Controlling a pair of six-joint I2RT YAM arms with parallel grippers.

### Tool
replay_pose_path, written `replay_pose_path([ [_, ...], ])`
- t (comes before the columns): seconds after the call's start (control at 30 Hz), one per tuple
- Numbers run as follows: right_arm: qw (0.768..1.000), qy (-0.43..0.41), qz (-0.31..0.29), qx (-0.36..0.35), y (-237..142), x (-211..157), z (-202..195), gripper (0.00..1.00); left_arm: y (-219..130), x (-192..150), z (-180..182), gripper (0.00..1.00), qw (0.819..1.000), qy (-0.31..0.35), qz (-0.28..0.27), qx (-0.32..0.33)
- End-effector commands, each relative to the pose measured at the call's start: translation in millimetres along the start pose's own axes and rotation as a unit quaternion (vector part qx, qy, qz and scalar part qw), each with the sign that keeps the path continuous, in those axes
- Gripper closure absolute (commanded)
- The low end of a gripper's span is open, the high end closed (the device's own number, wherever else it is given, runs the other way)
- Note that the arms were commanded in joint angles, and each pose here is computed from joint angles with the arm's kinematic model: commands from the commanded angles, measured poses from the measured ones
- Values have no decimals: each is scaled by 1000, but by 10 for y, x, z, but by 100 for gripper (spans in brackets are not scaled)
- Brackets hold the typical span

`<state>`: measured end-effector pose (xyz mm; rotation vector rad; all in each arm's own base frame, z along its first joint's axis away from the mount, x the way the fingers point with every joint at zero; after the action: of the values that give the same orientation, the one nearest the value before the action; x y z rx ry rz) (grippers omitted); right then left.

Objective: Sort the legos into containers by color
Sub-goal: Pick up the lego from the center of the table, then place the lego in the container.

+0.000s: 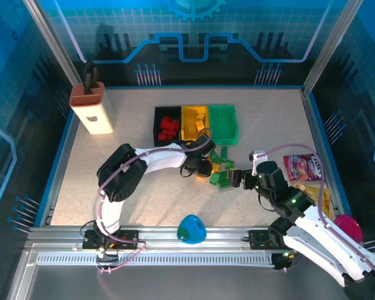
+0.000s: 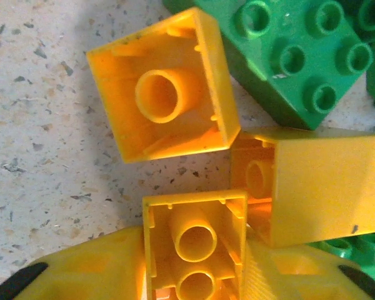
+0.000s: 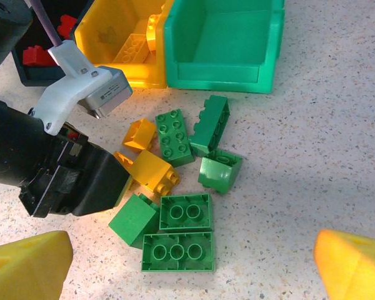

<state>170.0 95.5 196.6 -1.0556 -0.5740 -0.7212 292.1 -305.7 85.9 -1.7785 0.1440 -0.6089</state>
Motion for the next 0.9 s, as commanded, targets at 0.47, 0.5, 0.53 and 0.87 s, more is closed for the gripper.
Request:
replay_pose_path([
  [0.47, 1000, 19, 3, -1, 38, -12, -28, 0, -1054, 408, 463, 70, 993, -23, -109, 37],
  [0.5, 1000, 21, 6, -1, 50, -30, -32, 0, -1106, 480, 519, 70, 992, -26, -116, 40],
  [0.53, 1000, 25, 10, 0, 60, -50, -36, 0, -1154, 565, 570, 70, 991, -27, -122, 42],
  [0.87, 999, 46, 28, 0, 59, -205, -117, 0, -1119, 1232, 983, 69, 986, -50, -147, 67],
])
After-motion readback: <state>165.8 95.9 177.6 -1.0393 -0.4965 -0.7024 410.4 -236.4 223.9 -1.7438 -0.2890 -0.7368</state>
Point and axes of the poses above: each hand's point on the last joint's axis, 136 mm out from that joint toward the fingers, its own y axis out along the fingers, its own z axis along the line the jaws close on, x = y × z, the point moved 7 cm from there along -y, back along the fingers, and after that the axes turned 12 degrees about y, right-handed, at the moved point
